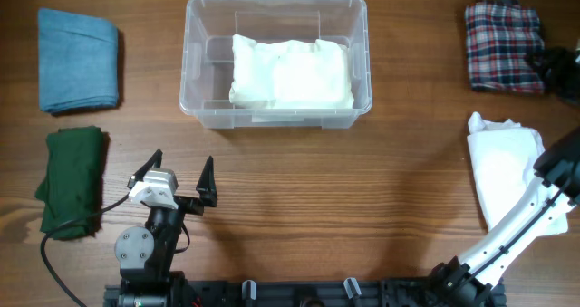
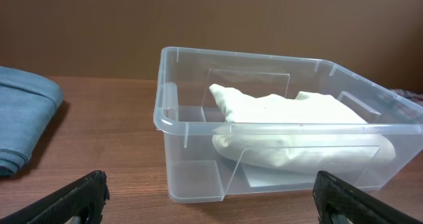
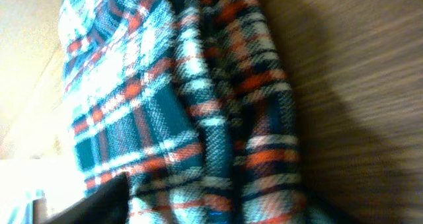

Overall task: Pack container
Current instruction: 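Grasp the red-navy plaid shirt with the right gripper, then lift the plaid shirt and carry it left over the bin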

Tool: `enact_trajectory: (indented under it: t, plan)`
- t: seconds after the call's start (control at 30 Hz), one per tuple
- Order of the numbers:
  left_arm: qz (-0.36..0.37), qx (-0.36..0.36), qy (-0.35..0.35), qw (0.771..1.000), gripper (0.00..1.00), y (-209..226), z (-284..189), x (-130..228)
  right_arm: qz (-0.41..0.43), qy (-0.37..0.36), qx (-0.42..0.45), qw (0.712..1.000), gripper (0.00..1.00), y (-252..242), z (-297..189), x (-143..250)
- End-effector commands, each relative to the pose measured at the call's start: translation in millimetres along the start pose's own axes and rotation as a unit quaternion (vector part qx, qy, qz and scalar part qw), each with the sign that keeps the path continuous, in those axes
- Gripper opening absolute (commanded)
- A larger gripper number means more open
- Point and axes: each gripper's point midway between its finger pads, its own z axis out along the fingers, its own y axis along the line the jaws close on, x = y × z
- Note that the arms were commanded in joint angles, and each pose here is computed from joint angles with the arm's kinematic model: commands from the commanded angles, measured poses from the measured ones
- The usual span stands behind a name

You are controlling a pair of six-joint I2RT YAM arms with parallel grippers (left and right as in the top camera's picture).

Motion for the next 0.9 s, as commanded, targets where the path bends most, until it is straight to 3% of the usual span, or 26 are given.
enact_trajectory:
  t: [0.0, 0.07, 0.23, 0.67, 0.87]
  plan:
    - [-0.003, -0.002, 0.001, 1.000, 1.00, 0.4, 0.1, 2.2, 0.063, 0.096, 0.019, 0.993, 0.42, -36.1, 62.6, 74.9]
    - [-0.003, -0.002, 0.001, 1.000, 1.00, 0.4, 0.1, 2.2, 0.066, 0.099, 0.019, 0.993, 0.30, -35.9, 62.2, 76.2]
    - [-0.003, -0.002, 0.001, 1.000, 1.00, 0.4, 0.1, 2.0, 0.065, 0.101, 0.015, 0.993, 0.17, -34.2, 62.1, 77.3]
    - [-0.003, -0.002, 0.001, 1.000, 1.00, 0.4, 0.1, 2.2, 0.053, 0.087, -0.016, 0.995, 0.08, -0.9, 44.7, 58.4]
    - [-0.003, -0.002, 0.001, 1.000, 1.00, 0.4, 0.1, 2.2, -0.001, 0.052, -0.016, 0.999, 0.04, 59.8, 2.9, 18.7]
